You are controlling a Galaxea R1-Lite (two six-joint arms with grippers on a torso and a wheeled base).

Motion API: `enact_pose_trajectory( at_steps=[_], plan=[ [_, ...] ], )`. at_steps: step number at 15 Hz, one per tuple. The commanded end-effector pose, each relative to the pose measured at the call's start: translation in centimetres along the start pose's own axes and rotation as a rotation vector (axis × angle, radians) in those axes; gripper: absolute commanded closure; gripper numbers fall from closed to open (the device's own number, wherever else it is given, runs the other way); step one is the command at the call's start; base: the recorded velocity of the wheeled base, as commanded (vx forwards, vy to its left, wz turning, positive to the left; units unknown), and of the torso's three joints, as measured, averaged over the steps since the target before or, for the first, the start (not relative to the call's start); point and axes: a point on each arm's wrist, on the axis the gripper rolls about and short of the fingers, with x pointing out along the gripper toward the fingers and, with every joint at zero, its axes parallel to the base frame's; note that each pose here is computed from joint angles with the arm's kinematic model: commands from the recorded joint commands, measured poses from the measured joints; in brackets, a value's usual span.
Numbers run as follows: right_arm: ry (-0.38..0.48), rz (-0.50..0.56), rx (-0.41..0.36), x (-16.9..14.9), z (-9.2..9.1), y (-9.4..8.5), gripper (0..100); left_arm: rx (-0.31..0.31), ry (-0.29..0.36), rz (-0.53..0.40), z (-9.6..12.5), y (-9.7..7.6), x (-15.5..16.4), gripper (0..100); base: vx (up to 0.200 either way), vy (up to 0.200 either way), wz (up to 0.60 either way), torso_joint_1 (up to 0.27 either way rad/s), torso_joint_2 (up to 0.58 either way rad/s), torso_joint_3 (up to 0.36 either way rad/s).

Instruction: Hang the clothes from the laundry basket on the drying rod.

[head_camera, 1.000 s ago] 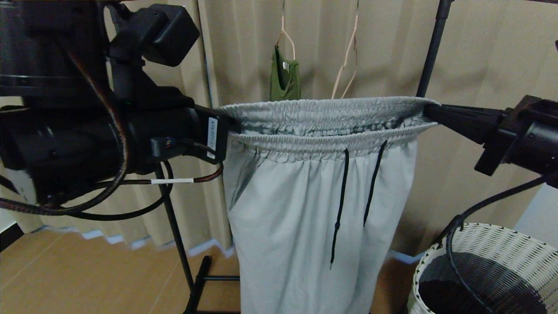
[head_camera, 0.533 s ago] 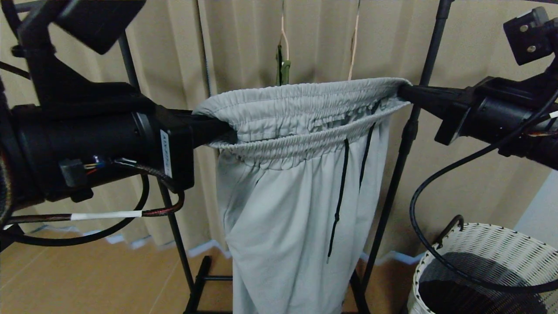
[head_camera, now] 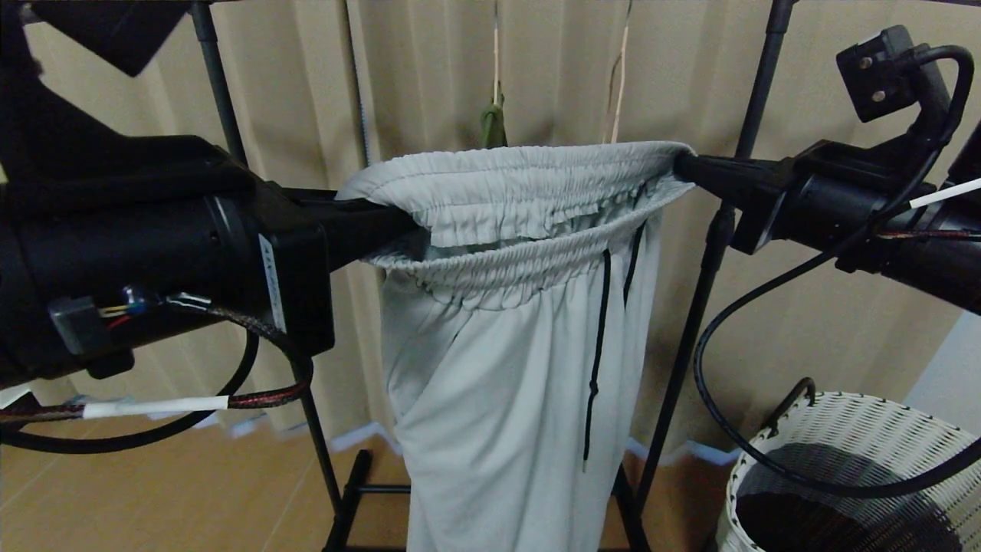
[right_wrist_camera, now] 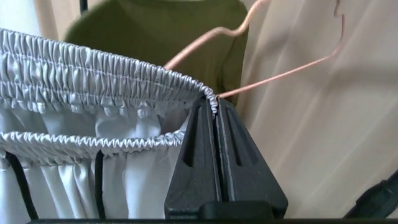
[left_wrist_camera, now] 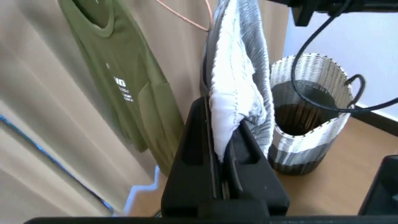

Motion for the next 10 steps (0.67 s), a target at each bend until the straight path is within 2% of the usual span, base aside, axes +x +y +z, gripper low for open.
enact_pose_trajectory(
  at_steps=[1, 4, 7, 10],
  plan=[
    [-0.008, -0.015, -0.003, -0.4, 0.3, 0.0, 100, 0.004, 0.008, 0.033, -0.1, 0.5, 0.2, 100, 0.0, 0.0, 0.0, 0.0, 0.0, 0.0],
    [-0.028, -0.067, -0.01, -2.1, 1.4, -0.2, 100, 0.025, 0.035, 0.163, -0.1, 2.2, 1.9, 100, 0.0, 0.0, 0.0, 0.0, 0.0, 0.0],
    [-0.012, -0.077, -0.01, -4.6, 2.7, 0.0, 100, 0.019, 0.05, 0.246, 0.3, 2.5, 3.9, 100, 0.0, 0.0, 0.0, 0.0, 0.0, 0.0],
    [0.007, -0.069, -0.004, -7.3, 3.7, 0.7, 100, 0.008, 0.026, 0.357, 0.4, 2.8, 6.3, 100, 0.0, 0.0, 0.0, 0.0, 0.0, 0.0]
  ],
)
